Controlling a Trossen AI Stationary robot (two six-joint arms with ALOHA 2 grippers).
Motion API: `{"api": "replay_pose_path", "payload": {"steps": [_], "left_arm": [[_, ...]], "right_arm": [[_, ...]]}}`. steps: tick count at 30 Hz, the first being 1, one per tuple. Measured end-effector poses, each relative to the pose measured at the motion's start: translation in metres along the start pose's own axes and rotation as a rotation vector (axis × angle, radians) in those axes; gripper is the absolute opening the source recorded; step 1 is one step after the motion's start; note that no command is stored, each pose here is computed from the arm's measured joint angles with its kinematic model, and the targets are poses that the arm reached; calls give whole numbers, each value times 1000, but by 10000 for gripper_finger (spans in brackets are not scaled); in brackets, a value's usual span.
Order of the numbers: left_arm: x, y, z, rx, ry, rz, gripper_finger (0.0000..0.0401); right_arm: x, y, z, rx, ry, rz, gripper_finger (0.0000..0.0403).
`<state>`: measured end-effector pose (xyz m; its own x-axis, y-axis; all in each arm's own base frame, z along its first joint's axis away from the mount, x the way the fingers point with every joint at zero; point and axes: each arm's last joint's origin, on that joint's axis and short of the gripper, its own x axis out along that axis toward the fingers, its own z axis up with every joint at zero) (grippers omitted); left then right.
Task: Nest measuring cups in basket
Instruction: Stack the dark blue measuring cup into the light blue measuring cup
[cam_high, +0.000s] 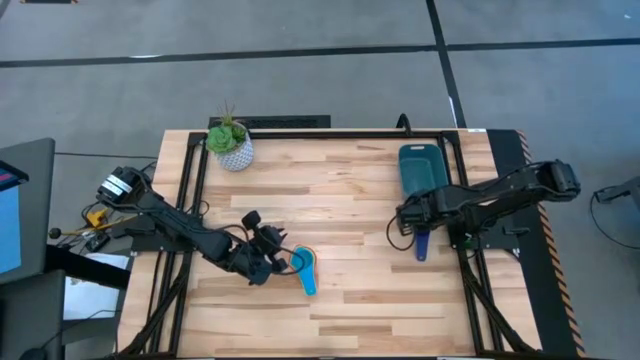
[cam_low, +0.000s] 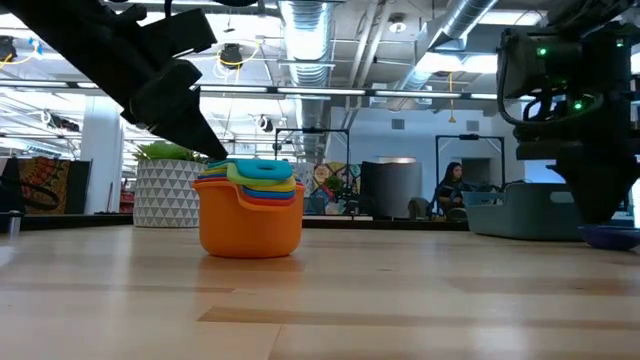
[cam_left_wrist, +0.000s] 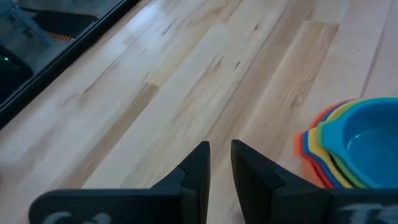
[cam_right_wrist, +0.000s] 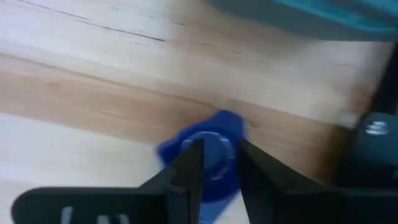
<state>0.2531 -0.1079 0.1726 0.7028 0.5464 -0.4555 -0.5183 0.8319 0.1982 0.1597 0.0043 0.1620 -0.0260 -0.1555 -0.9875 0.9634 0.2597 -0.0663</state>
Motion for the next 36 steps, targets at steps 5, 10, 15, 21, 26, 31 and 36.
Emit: {"api": "replay_pose_path", "payload": {"steps": [5,10,15,21,26,31,36], "left_arm": [[-3,0,-4,9,11,5,54],[-4,0,-4,-14,14,9,54],[-4,0,-4,-11,14,9,54],[-4,0,-4,-14,15,7,54],[-4,0,-4,-14,8,15,54],[-4,0,-4,-11,7,16,54],[-4,0,-4,1,4,20,54]], "right_arm": [[-2,11,-6,-22,-18,105,107],[-3,12,-11,-26,-16,108,93],[-3,7,-16,-9,-31,57,72],[-4,9,-20,-20,-35,68,53],[-4,9,-22,-20,-38,71,44],[4,7,-22,-36,-15,-33,30],[17,18,-20,-64,10,-49,16]]}}
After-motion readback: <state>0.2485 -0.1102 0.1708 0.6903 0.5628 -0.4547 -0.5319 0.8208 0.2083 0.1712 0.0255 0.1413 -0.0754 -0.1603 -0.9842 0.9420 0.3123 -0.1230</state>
